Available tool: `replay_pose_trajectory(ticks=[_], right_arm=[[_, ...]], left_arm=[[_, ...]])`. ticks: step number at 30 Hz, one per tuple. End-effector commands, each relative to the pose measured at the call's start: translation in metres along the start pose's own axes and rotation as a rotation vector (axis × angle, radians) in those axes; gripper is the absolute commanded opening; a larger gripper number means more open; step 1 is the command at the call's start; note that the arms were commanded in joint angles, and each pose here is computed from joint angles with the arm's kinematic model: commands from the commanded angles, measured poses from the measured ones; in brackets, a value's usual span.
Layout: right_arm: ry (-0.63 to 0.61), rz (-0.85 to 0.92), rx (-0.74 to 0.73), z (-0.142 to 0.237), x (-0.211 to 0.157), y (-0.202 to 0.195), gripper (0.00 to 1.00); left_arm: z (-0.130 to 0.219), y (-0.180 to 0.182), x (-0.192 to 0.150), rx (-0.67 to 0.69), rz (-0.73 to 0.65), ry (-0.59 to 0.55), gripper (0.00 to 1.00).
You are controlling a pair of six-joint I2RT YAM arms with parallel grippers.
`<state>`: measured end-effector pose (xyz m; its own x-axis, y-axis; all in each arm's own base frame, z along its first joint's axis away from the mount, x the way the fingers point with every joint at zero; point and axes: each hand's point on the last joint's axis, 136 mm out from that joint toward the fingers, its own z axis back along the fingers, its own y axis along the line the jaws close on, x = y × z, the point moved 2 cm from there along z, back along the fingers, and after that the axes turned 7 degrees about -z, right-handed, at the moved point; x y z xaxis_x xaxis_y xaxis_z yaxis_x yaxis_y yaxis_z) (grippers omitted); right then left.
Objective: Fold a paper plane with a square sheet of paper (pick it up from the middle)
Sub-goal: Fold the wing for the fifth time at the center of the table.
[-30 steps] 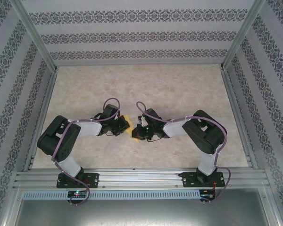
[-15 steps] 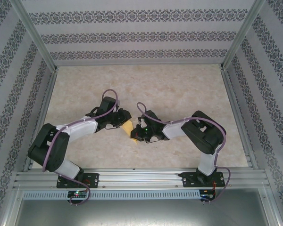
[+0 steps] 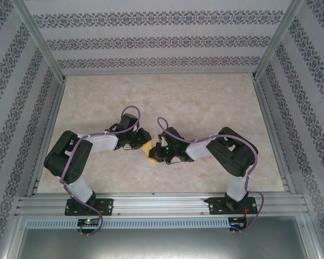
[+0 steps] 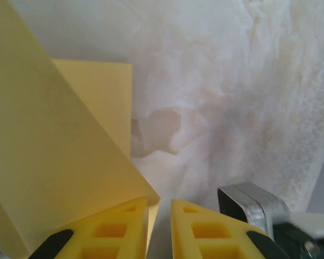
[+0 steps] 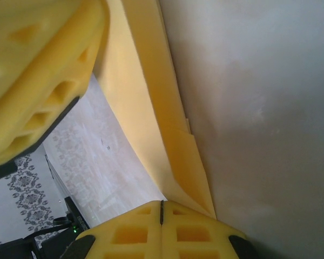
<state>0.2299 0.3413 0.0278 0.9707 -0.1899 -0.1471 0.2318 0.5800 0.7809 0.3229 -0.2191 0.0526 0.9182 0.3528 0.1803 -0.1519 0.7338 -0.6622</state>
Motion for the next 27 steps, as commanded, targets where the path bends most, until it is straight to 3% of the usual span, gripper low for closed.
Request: replay_pose_trajectory(ticks=[1,9,27], right_arm=[[0.018,-0.118,-0.215,-0.009,-0.015,-0.067,0.00],[0.027,-0.125,-0.253,-0.009,-0.020,-0.076,0.00],[0.056,-0.110,-0.248,-0.014,-0.025,-0.073,0.00]], left_arm=[[-0.001,0.020,0.009,0.084,0.003,-0.019,0.19],[0.002,0.056,0.020,0.137,0.075,-0.032,0.17],[0.021,0.086,0.051,0.149,0.142,-0.048,0.17]])
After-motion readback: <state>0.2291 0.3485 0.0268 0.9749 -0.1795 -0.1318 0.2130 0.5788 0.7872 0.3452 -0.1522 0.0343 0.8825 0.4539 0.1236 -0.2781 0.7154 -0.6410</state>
